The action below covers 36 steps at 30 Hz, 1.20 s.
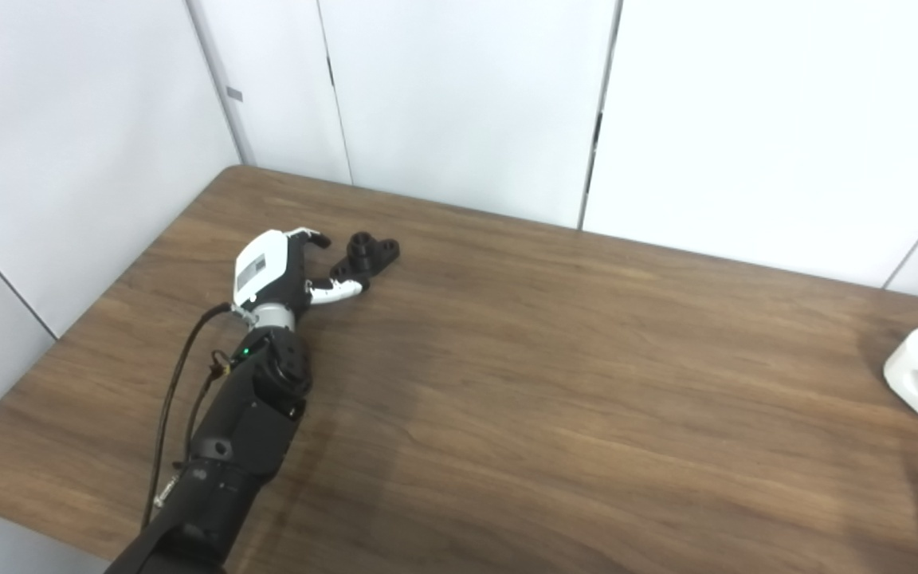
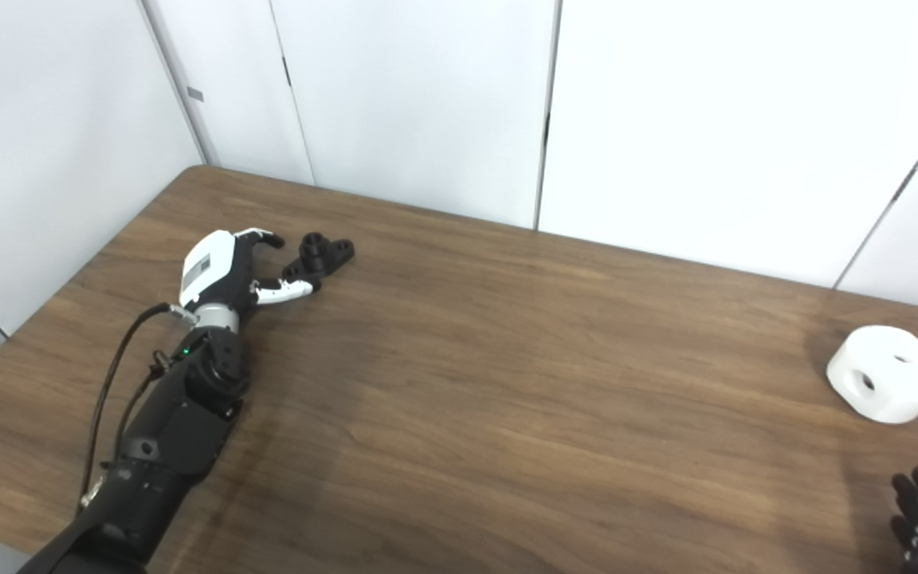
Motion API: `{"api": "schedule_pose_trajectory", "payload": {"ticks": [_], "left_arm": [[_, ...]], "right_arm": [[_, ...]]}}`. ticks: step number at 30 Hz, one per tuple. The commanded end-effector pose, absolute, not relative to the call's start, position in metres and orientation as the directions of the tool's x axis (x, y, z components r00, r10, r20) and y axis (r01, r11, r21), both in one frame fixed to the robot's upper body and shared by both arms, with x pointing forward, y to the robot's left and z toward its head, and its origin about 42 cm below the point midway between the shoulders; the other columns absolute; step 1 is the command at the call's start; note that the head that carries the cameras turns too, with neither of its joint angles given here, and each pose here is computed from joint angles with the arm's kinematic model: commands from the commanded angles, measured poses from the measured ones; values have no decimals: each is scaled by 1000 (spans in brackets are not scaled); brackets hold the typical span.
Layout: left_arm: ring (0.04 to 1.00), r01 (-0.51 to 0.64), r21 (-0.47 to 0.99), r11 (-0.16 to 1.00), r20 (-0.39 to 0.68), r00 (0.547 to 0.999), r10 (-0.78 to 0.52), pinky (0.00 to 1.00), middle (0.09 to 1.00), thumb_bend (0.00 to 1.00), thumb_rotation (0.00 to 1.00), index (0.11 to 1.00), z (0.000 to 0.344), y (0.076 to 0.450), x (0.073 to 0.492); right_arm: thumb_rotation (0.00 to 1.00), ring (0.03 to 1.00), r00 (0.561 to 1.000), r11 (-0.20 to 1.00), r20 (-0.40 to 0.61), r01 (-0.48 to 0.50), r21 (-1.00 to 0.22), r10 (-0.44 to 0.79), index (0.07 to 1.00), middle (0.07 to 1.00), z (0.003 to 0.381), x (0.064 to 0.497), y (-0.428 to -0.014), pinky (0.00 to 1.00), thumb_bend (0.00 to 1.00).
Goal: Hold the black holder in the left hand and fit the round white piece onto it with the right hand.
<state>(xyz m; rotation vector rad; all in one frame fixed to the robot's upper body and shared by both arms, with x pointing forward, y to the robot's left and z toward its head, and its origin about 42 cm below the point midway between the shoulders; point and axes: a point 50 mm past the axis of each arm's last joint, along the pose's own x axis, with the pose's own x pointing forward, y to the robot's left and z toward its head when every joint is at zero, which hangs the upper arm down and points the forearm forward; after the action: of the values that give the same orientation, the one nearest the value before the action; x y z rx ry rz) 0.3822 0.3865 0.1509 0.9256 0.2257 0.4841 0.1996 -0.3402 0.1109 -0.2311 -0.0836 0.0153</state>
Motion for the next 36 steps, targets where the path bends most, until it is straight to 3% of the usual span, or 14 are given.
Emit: {"api": "schedule_pose_trajectory", "payload": {"ticks": [1,21,36], "left_arm": [[878,-348,796,496,80,872,482,789,846,894,291,710,180,392,398],[899,-264,819,510,5,891,453,809,864,829,351,689,182,377,417],[925,-232,879,416,53,916,398,929,862,847,246,662,169,370,405]], "right_arm": [[1000,1000,1000,984,-6,-7,-179,6,1000,974,86,182,-327,1000,635],[1000,1000,1000,982,-15,-3,-187,0,1000,966,88,179,-323,1000,627],[1000,1000,1000,981,-19,-3,-193,0,1000,973,90,180,-324,1000,595]]}}
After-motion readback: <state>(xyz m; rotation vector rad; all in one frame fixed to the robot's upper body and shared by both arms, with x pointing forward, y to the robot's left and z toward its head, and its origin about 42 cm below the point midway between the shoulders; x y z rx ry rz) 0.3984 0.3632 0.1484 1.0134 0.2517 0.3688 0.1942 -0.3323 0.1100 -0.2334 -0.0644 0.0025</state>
